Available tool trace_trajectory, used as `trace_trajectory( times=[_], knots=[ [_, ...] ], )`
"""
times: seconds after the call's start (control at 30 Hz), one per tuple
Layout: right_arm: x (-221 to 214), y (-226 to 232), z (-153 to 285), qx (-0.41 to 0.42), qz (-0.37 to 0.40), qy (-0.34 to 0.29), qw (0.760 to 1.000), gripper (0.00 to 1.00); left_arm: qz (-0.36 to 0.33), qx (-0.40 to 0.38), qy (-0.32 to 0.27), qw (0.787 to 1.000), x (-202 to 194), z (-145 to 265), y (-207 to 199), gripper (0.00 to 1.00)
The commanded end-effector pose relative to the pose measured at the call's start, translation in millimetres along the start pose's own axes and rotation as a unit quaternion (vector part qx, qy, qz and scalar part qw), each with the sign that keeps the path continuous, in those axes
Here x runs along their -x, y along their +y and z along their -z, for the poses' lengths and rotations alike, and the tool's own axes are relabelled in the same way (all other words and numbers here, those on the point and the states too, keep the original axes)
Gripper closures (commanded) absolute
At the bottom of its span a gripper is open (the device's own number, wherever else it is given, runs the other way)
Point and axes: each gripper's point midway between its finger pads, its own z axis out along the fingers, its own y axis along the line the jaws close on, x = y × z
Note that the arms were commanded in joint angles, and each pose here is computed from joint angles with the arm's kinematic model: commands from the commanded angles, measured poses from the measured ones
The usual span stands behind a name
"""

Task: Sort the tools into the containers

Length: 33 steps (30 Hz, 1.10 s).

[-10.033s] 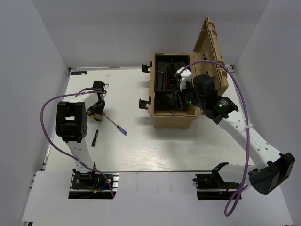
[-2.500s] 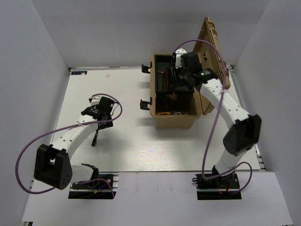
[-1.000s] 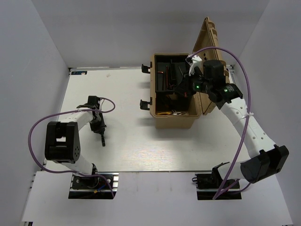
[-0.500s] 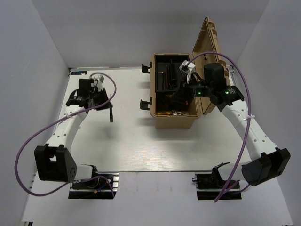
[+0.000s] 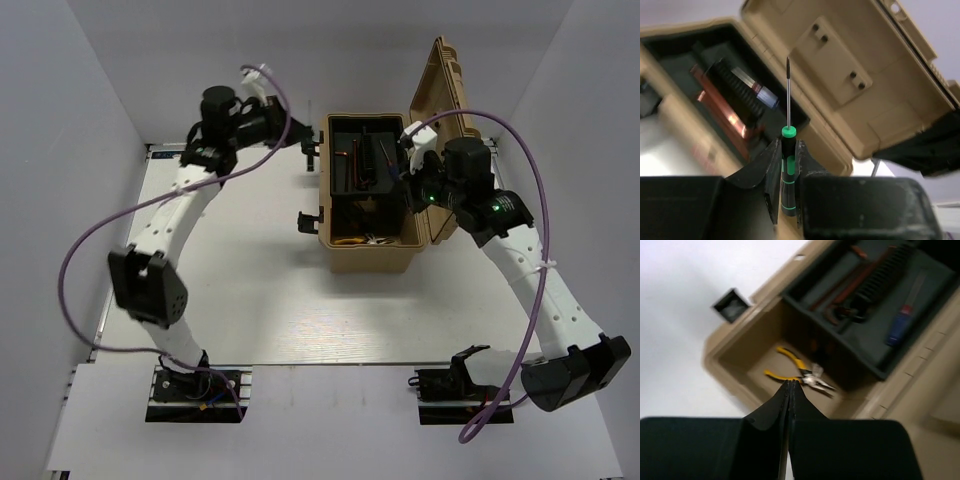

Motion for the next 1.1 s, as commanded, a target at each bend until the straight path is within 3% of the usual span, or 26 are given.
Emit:
trace_trajectory(
  times=[0.0,0.1,0.17,0.23,0.43,0.67,0.93,0.97,1.0,1.07],
  knots=[
    [7,-35,12,-0.101,0.020,-0.014,0.995,1.00,-0.005,-0.081,-0.004,0.997,11,-42,-42,1.00],
    [3,-36,14,-0.105,0.023,-0.010,0.994,1.00,-0.015,-0.092,-0.014,0.996,26,-81,-47,1.00],
    [0,-38,15,-0.110,0.023,-0.008,0.994,1.00,0.013,-0.088,0.005,0.996,6,-112,-34,1.00],
    [-2,-38,16,-0.112,0.023,-0.006,0.993,1.00,0.008,-0.088,-0.012,0.996,16,-126,-37,1.00],
    [-12,-39,19,-0.116,0.021,0.004,0.993,1.00,0.046,-0.082,-0.031,0.995,-11,-172,-21,1.00],
    [-19,-38,21,-0.114,0.017,0.006,0.993,1.00,0.075,-0.081,-0.037,0.993,-31,-207,-12,1.00],
    [-25,-39,21,-0.114,0.011,0.010,0.993,1.00,0.098,-0.041,0.000,0.994,-75,-227,16,0.99],
    [-25,-39,20,-0.114,0.012,0.010,0.993,1.00,0.100,-0.038,0.003,0.994,-77,-226,17,0.94],
    [-25,-38,21,-0.114,0.012,0.010,0.993,1.00,0.100,-0.038,0.003,0.994,-77,-226,17,0.81],
    [-27,-38,19,-0.112,0.011,0.013,0.994,1.00,0.103,-0.034,0.008,0.994,-80,-226,19,0.70]
  ],
)
